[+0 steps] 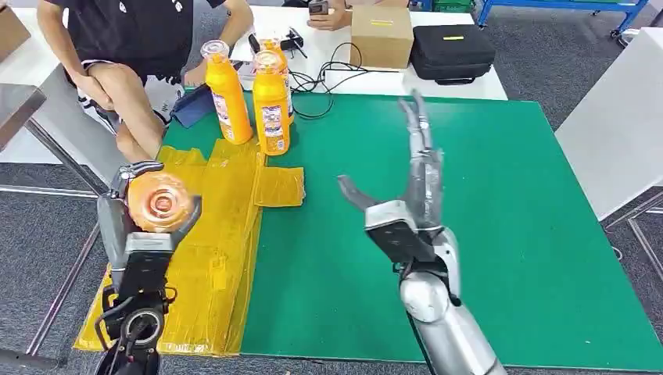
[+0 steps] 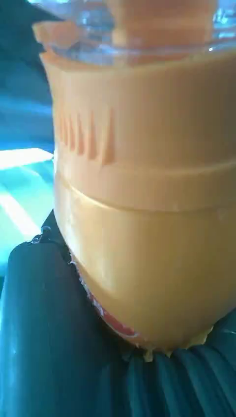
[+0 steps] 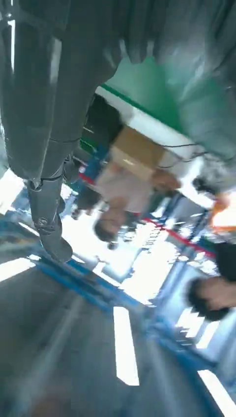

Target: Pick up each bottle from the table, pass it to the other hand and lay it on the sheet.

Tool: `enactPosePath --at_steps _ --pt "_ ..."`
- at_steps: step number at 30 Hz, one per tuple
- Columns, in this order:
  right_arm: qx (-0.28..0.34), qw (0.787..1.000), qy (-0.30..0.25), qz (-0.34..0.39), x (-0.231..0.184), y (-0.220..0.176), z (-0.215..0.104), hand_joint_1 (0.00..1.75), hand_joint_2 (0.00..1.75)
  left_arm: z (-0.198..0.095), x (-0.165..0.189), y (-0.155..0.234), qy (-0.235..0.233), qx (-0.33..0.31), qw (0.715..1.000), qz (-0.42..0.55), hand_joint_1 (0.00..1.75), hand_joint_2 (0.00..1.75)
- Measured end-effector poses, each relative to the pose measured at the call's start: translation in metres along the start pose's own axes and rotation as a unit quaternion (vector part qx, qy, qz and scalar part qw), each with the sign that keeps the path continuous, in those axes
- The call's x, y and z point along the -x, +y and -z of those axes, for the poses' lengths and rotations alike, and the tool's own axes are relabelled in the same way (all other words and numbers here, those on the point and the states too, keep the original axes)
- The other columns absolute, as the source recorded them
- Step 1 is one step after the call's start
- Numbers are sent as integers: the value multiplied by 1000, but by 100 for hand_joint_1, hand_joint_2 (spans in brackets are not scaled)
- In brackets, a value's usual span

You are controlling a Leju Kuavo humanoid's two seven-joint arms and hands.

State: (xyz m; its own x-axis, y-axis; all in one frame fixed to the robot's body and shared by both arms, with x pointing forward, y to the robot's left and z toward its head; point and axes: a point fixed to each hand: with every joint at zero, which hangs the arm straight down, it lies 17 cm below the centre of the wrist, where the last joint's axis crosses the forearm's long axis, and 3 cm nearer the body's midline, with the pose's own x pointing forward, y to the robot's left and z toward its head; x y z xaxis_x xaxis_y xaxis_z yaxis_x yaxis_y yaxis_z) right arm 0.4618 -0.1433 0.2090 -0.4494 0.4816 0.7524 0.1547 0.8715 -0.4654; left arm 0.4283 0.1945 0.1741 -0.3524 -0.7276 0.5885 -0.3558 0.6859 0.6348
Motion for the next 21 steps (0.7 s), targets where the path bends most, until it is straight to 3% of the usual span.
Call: enactPosePath --at_steps 2,8,12,15,21 --pt "29 1000 2 6 1 -23 -1 0 175 -2 -2 -6 -16 12 999 41 175 175" --pt "76 997 -1 10 -2 -61 -5 0 175 -3 5 -13 -5 18 999 43 175 175" --pt "119 992 -9 40 -7 -90 -12 0 175 -4 -4 -35 -53 46 985 159 175 175" --pt "134 989 -22 51 -13 -102 -12 0 175 -5 -9 -57 -80 73 972 208 175 175" --pt "138 987 -42 66 -23 -106 -8 0 175 -16 -1 -103 -91 136 958 236 175 175"
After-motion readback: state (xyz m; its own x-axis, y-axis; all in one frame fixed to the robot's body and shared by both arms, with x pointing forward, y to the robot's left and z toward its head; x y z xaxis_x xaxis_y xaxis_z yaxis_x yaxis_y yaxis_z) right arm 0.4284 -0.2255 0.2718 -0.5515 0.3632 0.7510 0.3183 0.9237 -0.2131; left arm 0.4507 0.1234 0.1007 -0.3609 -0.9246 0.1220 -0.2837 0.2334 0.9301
